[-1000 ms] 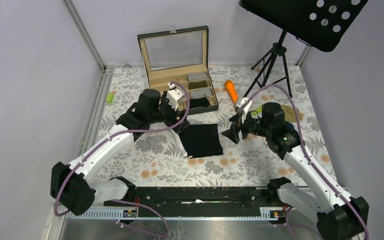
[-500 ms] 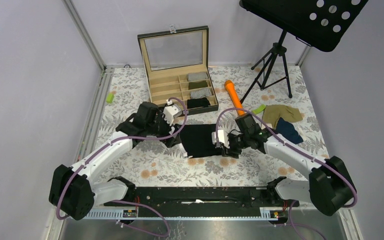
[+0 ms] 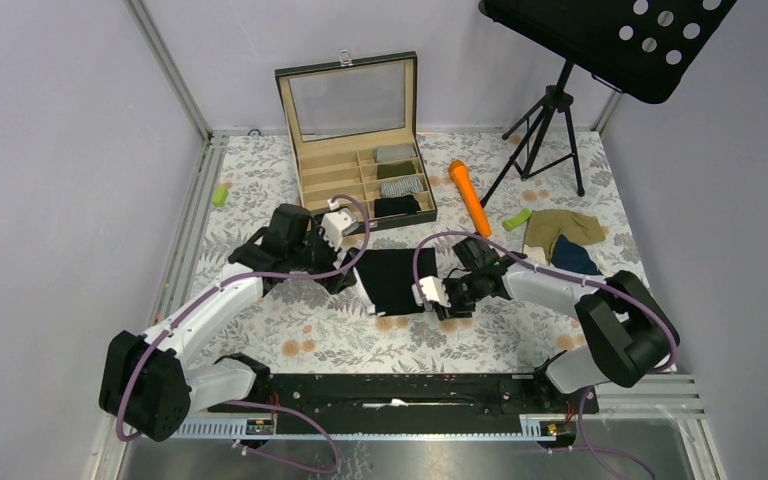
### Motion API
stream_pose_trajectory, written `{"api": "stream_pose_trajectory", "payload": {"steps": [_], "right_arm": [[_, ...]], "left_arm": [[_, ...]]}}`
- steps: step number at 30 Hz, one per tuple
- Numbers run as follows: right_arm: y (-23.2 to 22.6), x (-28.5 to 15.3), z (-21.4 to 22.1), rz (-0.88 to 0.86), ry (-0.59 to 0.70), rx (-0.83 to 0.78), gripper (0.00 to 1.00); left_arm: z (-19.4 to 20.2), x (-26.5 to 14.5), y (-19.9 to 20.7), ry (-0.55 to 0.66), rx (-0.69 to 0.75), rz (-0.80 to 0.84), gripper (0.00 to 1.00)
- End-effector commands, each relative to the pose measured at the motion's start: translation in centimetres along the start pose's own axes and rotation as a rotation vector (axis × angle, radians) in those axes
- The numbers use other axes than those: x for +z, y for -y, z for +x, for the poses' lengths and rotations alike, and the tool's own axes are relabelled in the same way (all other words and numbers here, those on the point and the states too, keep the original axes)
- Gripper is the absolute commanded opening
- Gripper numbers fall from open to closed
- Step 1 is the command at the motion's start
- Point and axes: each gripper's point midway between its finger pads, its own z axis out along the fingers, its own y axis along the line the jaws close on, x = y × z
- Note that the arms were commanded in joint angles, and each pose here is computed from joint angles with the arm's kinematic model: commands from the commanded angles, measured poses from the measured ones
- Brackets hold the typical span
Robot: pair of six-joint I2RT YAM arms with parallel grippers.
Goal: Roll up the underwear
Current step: Fold the underwear at the center of the board.
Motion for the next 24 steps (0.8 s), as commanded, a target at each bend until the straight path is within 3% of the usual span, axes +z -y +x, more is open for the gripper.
{"api": "stream_pose_trajectory", "payload": {"steps": [1,10,11,13,21,24], "right_arm": [[0.8,0.5,-0.1,-0.004,-0.019,-0.103,0.48],[0.0,1.8,2.4,-0.016,-0.118,-0.119,0.25],[-0.3,1.8,2.5,-0.030,-0.124,-0.120,0.20],[-1.2,1.5,2.5,-0.081,-0.132,-0.087,0.01],[-2.4,-0.5,-3.6,-0.275,-0.018,0.288,0.00],[-2.9,0.1,-3.6,-0.303,-0.027,0.398,0.00]], "left_arm": [[-1.5,-0.3,-0.9,0.042,0.091,-0.023,0.78],[-1.5,-0.1,-1.7,0.002,0.200,-0.021,0.72],[-1.3,0.0,-1.7,-0.002,0.209,-0.016,0.71],[-1.1,-0.1,-1.6,-0.003,0.230,-0.008,0.70],[0.5,-0.8,1.8,0.040,0.422,0.110,0.68],[1.0,-0.3,4.5,0.031,0.485,0.186,0.68]]}}
